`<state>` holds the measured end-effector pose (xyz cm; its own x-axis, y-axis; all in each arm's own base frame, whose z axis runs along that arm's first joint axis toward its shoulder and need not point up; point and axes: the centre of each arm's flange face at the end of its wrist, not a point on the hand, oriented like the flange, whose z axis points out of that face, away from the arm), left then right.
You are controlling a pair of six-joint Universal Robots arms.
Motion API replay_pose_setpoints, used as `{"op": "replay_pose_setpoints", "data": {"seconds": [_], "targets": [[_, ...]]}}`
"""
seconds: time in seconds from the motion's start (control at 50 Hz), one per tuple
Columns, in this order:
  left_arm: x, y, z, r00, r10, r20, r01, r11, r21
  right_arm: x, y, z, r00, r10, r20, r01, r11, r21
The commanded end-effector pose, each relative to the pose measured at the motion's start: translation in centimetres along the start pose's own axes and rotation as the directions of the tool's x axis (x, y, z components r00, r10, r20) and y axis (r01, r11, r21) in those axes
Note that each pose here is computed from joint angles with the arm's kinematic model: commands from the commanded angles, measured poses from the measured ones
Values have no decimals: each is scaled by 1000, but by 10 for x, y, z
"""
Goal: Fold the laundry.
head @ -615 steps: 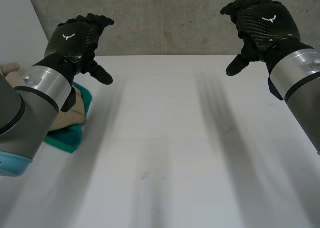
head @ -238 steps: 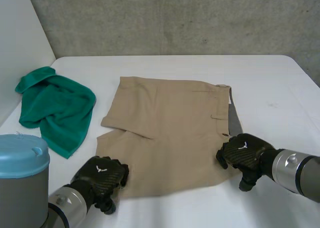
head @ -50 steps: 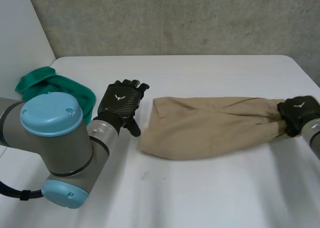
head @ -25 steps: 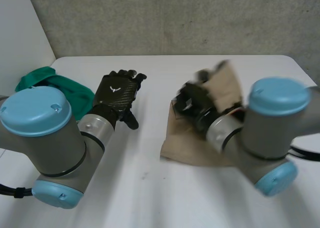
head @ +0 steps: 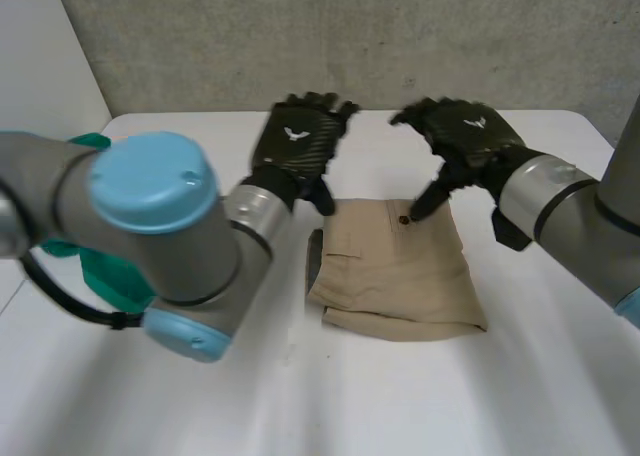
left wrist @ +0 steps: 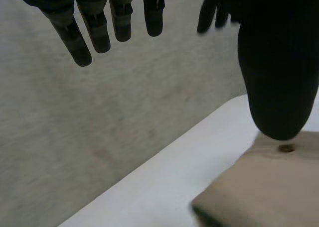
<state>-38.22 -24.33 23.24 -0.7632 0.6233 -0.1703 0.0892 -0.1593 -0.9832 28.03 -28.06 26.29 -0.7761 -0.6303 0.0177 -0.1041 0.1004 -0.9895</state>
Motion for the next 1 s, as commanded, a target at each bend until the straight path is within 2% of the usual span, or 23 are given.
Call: {"op": "replay_pose_setpoints", "data": {"seconds": [0.02,0.08,0.18,0.22,0.32,0.42,0.6,0.68,0.78,0.86,1.0], "targets": [[50,53,16,985,-17,-170,-4,993,-121,23,59,13,992,-58,-107,32,972,-234],[53,75,18,985,-21,-173,-12,981,-192,26,85,20,992,-70,-105,36,954,-297],[45,114,15,995,4,-100,-37,945,-326,26,117,29,994,-71,-89,34,931,-364],[37,119,14,997,24,-73,-49,934,-355,27,126,33,993,-81,-85,44,926,-375],[33,121,7,993,70,-91,-101,910,-402,29,132,37,987,-145,-67,109,918,-382],[35,99,-2,990,78,-116,-117,917,-382,32,121,34,984,-162,-74,125,925,-360],[33,7,-18,988,11,-156,-41,980,-193,45,69,12,966,-184,-181,150,971,-189],[26,-28,-30,986,2,-165,-23,992,-126,58,59,-6,951,-124,-282,84,985,-150],[20,-48,-44,982,0,-187,-18,995,-95,67,76,-26,934,12,-358,-85,978,-189],[9,-53,-60,981,-25,-194,-1,991,-131,58,102,-40,931,110,-349,-210,942,-262],[0,-43,-65,979,-100,-175,68,981,-183,44,128,-45,931,228,-284,-314,899,-307]]}}
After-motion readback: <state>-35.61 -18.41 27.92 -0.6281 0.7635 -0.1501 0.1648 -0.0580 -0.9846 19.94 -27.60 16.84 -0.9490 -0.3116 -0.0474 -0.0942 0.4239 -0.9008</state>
